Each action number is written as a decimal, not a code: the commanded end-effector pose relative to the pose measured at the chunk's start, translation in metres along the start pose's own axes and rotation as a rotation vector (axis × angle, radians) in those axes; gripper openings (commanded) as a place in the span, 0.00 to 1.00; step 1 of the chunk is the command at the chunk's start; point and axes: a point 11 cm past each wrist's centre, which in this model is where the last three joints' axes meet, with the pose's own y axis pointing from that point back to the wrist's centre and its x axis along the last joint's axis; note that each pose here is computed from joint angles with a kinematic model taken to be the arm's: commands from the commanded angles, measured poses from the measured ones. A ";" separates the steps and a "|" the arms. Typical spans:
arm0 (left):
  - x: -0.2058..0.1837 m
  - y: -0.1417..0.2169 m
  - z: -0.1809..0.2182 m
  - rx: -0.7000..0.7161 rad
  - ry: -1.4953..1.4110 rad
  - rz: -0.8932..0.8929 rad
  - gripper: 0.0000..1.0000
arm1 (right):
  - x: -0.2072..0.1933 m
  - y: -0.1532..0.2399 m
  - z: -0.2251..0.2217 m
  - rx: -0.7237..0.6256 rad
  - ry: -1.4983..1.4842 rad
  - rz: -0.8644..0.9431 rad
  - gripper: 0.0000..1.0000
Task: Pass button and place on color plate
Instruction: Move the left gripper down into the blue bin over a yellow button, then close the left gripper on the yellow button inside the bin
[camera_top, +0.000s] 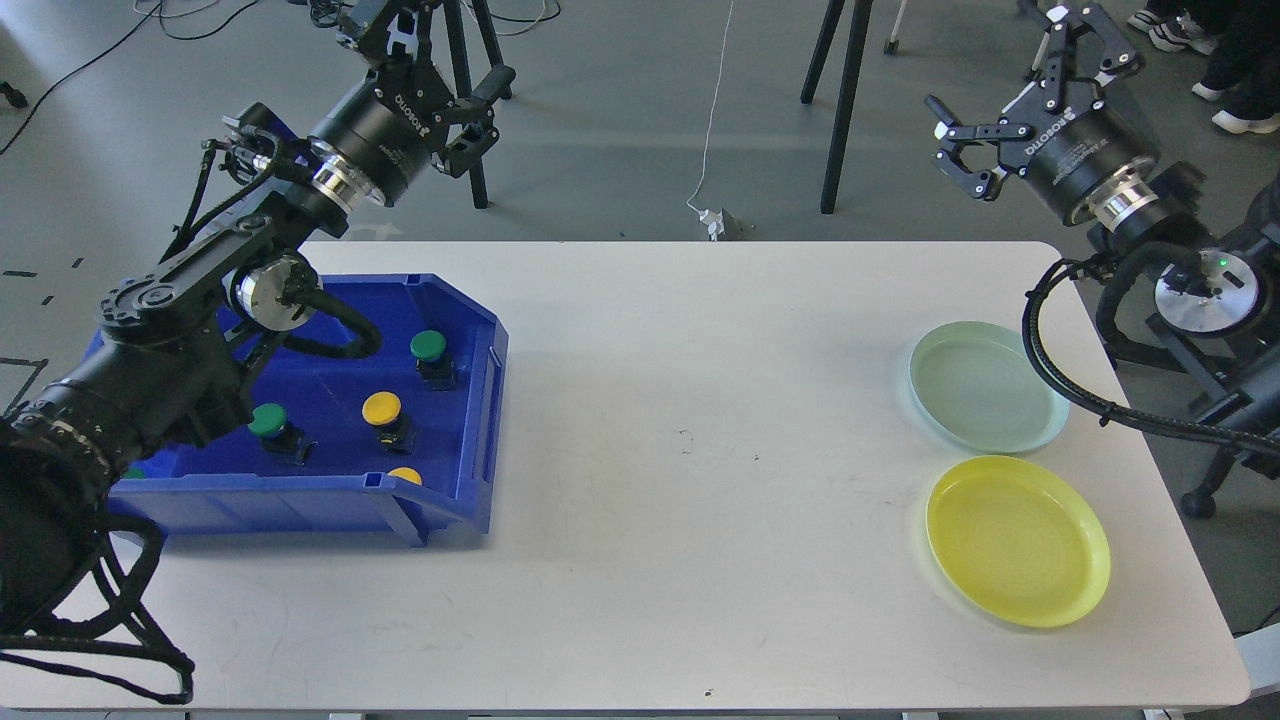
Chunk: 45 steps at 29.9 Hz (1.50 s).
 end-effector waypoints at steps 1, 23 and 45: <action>0.005 0.006 0.001 0.009 -0.013 0.003 1.00 | -0.005 -0.005 0.004 -0.003 -0.009 -0.013 1.00; -0.028 0.030 0.132 -0.026 -0.395 -0.201 0.98 | 0.048 0.050 -0.028 0.056 0.021 0.132 1.00; 0.021 0.133 -0.016 0.980 -1.554 -0.995 0.96 | 0.087 0.101 -0.035 0.073 0.029 0.256 1.00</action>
